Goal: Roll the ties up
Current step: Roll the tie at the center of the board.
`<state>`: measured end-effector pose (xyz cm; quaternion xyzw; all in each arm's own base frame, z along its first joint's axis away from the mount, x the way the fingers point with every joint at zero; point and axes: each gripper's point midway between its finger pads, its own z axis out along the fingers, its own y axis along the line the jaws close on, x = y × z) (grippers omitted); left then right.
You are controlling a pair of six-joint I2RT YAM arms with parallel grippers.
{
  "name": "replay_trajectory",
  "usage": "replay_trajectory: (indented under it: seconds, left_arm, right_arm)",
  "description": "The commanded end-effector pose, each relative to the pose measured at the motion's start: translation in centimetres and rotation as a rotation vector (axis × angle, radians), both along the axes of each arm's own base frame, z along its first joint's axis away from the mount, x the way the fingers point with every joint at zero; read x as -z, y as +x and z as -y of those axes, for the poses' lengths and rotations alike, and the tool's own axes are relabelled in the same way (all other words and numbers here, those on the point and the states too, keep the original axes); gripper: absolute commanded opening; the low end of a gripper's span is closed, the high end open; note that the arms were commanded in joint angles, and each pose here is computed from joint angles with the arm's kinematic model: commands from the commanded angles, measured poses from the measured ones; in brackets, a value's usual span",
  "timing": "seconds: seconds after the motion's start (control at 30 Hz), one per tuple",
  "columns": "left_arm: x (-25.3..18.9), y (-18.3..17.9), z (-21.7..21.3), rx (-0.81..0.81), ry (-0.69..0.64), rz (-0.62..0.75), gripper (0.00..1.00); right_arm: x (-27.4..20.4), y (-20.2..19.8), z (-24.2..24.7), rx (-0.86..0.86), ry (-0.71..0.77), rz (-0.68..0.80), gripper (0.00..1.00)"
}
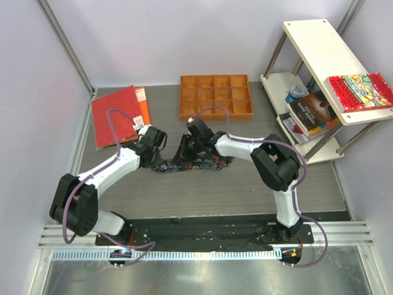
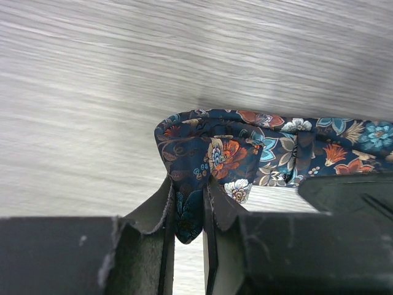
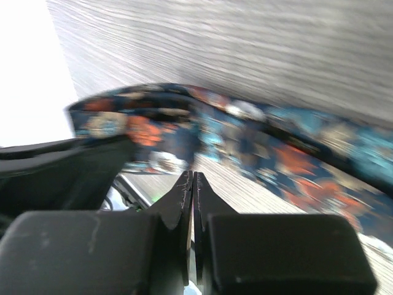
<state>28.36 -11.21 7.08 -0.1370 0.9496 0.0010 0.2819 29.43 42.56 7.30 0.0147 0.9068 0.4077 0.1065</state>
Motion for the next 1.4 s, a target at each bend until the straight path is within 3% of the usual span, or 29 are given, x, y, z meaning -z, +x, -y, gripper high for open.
replay_trajectory:
  seconds: [0.0,0.47,0.77,1.1,1.3,1.37]
  left_arm:
    - [-1.7,-0.2,-2.8,-0.033,0.238,0.003,0.08]
    - [-4.2,0.2,-4.8,-0.029,0.703,-0.037,0.08]
    - [-5.1,1.5,-3.8,0.017,1.0,-0.036,0.07]
    - [-1.1,2.1,0.0,0.139,1.054,-0.07,0.14]
    - [1.0,2.0,2.7,0.211,1.005,-0.082,0.15]
    - [1.6,1.8,3.5,0.238,0.989,-0.087,0.2]
  right_arm:
    - [-1.0,0.1,1.4,0.038,0.008,0.01,0.06]
    - [0.7,-0.6,6.7,0.109,0.019,-0.023,0.06]
    - [0.8,-0.8,10.6,0.172,0.028,-0.038,0.06]
    - [-0.6,-0.7,15.0,0.245,0.051,-0.031,0.06]
    - [-1.6,-0.6,16.1,0.259,0.056,-0.011,0.06]
    - [-2.1,-0.5,16.3,0.26,0.062,0.005,0.06]
